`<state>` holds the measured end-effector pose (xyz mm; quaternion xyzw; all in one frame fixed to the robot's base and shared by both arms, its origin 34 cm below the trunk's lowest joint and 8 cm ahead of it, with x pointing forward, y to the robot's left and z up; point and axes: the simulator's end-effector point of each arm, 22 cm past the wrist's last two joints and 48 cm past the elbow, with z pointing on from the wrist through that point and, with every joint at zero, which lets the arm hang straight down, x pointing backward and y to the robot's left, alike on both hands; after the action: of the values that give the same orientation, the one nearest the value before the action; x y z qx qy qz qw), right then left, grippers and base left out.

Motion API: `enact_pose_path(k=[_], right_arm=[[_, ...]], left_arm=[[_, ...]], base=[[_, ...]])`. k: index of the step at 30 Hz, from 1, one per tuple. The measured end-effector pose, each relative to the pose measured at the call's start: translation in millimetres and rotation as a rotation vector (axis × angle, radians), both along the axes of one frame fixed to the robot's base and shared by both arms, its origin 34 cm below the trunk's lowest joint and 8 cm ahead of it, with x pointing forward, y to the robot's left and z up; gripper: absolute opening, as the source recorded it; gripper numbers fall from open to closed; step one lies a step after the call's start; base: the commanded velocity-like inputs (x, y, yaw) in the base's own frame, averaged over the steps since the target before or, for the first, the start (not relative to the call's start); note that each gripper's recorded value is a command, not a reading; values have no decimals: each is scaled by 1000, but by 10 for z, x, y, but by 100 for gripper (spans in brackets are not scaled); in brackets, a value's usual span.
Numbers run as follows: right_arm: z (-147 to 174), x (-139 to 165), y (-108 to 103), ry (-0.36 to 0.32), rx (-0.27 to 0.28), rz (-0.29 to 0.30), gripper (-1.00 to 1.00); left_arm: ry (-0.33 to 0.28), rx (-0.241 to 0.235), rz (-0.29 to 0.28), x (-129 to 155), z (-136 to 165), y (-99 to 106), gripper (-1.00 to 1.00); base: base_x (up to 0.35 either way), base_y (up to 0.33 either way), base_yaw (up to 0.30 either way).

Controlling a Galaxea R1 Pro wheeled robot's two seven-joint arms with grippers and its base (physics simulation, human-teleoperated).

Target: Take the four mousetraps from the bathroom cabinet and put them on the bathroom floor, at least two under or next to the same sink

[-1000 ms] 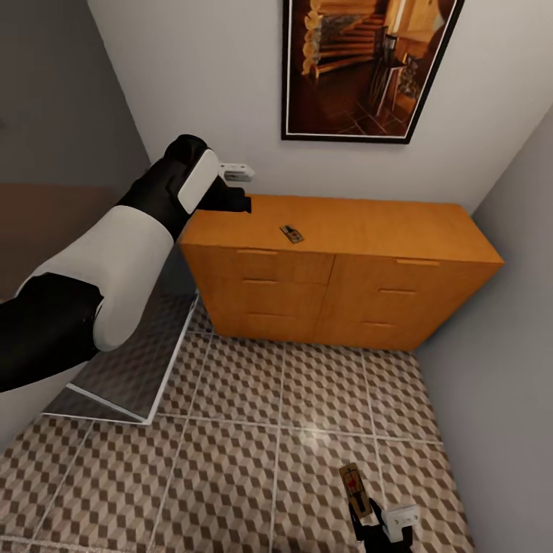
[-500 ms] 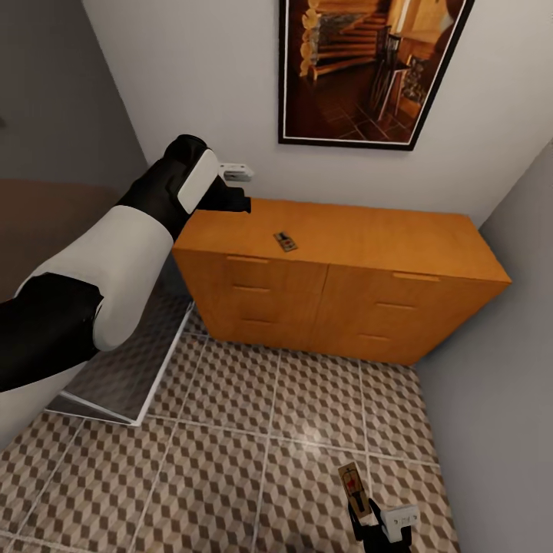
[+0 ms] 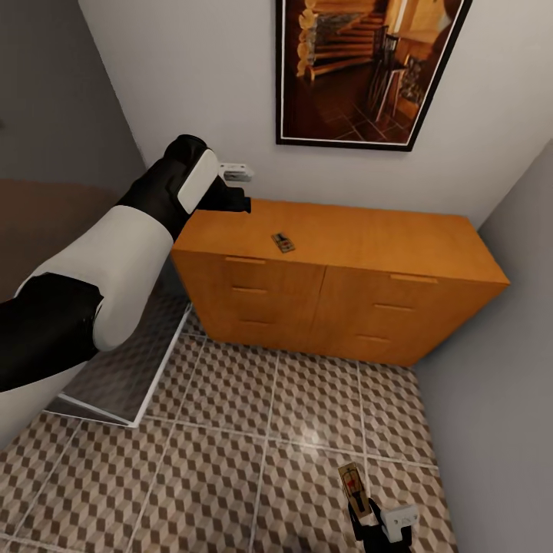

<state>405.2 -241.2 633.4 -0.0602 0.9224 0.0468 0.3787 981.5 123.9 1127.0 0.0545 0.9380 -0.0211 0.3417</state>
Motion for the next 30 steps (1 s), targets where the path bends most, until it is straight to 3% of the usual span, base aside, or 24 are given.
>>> enact_pose_path(k=[8,19,30], right_arm=[[2,-1,2,0,0,1,-100],[2,-1,2,0,0,1,-100],[0,0,2,0,0,1,-100]], left_arm=[[1,1,0,-4,1,3,100],[1,1,0,-4,0,2,100],[1,1,0,-1,-5,1,100]], base=[[152,-256,212],[189,-260,28],[37,-40,0]])
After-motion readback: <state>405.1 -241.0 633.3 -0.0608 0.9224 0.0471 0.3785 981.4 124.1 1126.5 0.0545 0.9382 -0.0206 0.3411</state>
